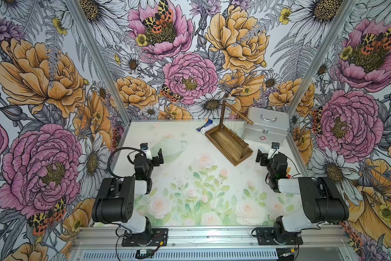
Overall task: Take the necklace off the jewelry display stand
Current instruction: Adjust the stand at the center of the board.
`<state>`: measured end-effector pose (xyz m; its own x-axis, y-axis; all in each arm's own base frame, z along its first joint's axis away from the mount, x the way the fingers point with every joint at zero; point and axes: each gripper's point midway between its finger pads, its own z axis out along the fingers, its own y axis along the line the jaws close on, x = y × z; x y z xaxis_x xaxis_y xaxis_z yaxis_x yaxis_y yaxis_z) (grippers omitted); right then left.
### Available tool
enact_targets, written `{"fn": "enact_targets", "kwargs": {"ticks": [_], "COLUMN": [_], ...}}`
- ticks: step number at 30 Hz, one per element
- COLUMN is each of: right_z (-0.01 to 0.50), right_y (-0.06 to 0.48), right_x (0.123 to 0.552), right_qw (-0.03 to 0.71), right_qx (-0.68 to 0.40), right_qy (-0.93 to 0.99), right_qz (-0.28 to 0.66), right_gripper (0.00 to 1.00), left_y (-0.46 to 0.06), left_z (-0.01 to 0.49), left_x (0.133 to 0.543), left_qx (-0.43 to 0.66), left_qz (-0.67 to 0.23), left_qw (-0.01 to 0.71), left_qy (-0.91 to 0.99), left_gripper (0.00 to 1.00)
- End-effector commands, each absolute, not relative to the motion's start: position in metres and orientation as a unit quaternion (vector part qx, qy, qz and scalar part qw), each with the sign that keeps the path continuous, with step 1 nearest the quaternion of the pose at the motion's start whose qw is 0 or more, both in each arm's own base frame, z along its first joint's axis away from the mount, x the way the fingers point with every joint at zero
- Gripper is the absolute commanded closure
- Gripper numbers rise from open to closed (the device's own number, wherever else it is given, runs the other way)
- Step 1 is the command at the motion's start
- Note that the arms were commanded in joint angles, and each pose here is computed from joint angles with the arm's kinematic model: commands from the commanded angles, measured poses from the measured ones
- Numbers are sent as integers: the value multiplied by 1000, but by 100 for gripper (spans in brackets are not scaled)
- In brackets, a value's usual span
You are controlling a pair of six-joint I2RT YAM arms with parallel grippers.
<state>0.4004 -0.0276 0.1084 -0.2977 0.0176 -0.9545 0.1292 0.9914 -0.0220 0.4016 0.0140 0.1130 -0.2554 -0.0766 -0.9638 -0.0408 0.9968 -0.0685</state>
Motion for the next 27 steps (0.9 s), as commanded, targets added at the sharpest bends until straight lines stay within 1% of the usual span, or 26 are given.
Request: {"fn": "enact_targets", "kwargs": {"ticks": [1,27], "right_z": [112,112], "right_y": [-26,-26], "right_x": [402,402], "right_qw": [597,596], "right_qx": [47,47], "right_qy": [799,800], "right_qz": [-49,-48], "right_gripper": [0,0], "left_y": [12,14], "left_z": [117,117], "left_x": [404,404], "left_qx": [-34,-34], "left_qz": [-16,-18], "left_qw": [615,614], "left_qy": [788,788], "left_gripper": [1,1]}}
